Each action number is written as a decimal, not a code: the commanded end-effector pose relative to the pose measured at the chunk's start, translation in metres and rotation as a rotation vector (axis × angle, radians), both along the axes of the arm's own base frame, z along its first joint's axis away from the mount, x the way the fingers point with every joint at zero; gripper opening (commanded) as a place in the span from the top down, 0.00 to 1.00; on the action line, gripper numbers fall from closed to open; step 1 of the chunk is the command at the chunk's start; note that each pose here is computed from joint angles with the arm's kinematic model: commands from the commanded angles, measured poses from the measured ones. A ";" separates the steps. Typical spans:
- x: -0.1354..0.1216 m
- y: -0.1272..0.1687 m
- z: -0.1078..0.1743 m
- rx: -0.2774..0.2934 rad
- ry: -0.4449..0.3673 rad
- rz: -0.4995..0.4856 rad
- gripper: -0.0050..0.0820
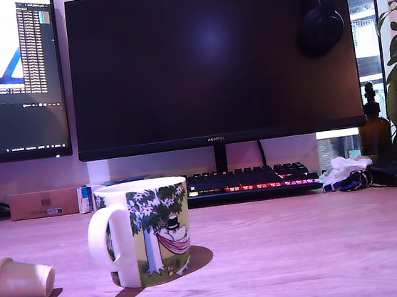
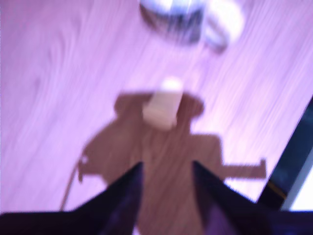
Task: Pick up the coffee capsules on the table and drop them inside the coffee cup
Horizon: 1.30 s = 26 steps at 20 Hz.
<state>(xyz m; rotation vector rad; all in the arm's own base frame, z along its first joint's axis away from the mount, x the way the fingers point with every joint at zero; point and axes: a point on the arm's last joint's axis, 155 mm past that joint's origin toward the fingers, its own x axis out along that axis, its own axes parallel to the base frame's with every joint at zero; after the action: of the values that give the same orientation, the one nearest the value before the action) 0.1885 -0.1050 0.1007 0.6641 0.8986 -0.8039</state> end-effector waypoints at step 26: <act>-0.004 -0.045 -0.020 0.091 0.166 -0.138 0.27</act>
<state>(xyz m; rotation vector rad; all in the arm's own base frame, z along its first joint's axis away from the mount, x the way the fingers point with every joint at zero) 0.1813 -0.1461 0.0794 0.7523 1.0600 -0.9530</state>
